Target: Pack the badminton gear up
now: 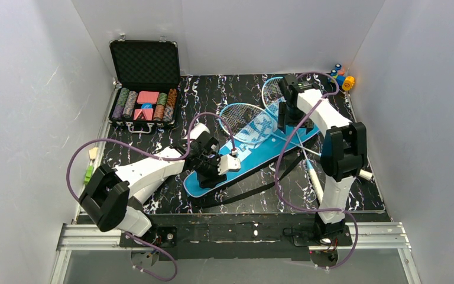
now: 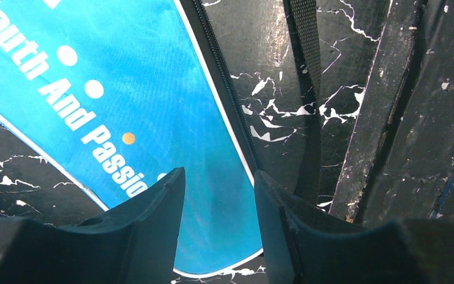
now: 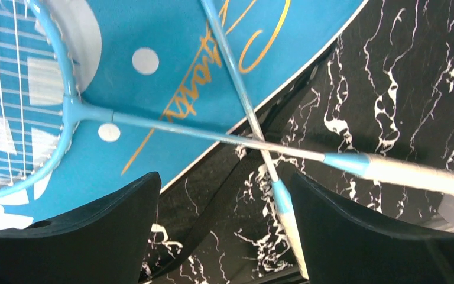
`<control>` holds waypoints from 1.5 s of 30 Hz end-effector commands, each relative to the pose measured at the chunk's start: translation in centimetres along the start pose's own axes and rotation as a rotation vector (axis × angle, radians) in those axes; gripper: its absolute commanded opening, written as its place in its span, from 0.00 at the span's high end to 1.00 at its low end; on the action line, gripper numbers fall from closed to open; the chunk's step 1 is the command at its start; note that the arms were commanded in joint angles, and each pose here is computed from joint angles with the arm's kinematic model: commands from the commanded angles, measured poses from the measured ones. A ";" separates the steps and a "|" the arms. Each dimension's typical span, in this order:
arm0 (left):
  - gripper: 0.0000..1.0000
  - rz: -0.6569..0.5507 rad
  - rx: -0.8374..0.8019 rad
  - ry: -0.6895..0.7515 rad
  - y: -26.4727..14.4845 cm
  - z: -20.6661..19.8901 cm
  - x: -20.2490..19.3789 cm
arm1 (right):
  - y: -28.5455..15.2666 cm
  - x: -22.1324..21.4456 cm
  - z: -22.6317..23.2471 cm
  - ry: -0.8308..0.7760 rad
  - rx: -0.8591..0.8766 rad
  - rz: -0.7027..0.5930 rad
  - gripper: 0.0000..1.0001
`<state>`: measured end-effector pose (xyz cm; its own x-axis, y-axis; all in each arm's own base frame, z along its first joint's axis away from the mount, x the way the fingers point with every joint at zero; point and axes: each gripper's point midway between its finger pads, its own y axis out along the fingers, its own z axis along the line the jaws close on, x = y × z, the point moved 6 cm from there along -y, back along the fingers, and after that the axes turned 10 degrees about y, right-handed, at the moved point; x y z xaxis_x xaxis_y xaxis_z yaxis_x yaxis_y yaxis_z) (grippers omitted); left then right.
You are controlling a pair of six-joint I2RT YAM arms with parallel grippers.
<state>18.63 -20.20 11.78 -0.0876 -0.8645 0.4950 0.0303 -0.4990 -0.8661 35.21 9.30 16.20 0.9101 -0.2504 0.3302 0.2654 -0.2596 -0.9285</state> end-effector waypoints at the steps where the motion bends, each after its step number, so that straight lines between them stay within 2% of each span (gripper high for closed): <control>1: 0.54 -0.058 0.050 0.042 -1.5 0.7 1.7 | 0.7 1.8 0.2 0.006 0.102 -0.045 0.11; 7: 0.53 -0.073 0.067 0.047 -2.5 0.5 1.9 | 1.9 0.4 0.8 -0.061 0.164 -0.013 0.11; 13: 0.53 -0.071 0.083 0.055 -3.2 0.8 2.4 | 2.6 -1.1 1.5 -0.145 0.019 -0.067 0.11; 21: 0.53 -0.074 0.082 0.045 -3.9 0.4 2.4 | 4.0 -1.4 2.0 -0.163 -0.017 -0.053 0.15; 28: 0.53 -0.071 0.073 0.041 -3.7 0.5 2.5 | 4.3 -1.9 2.3 -0.166 -0.023 -0.047 0.17; 35: 0.53 -0.086 0.055 0.035 -3.8 0.9 3.3 | 4.0 -0.6 1.9 -0.153 -0.113 -0.075 0.16; 40: 0.53 -0.085 0.054 0.038 -4.3 0.9 3.6 | 3.8 1.2 1.9 -0.112 -0.124 -0.102 0.16; 45: 0.53 -0.103 0.068 0.042 -4.9 0.6 3.7 | 5.0 1.1 1.2 -0.058 -0.119 -0.068 0.16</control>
<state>19.07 -20.69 16.18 -0.1123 -0.8358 0.5374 0.0772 -0.5466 -0.8338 37.52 9.99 11.78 0.9229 -0.1172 0.3668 0.3052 -0.3580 -0.8824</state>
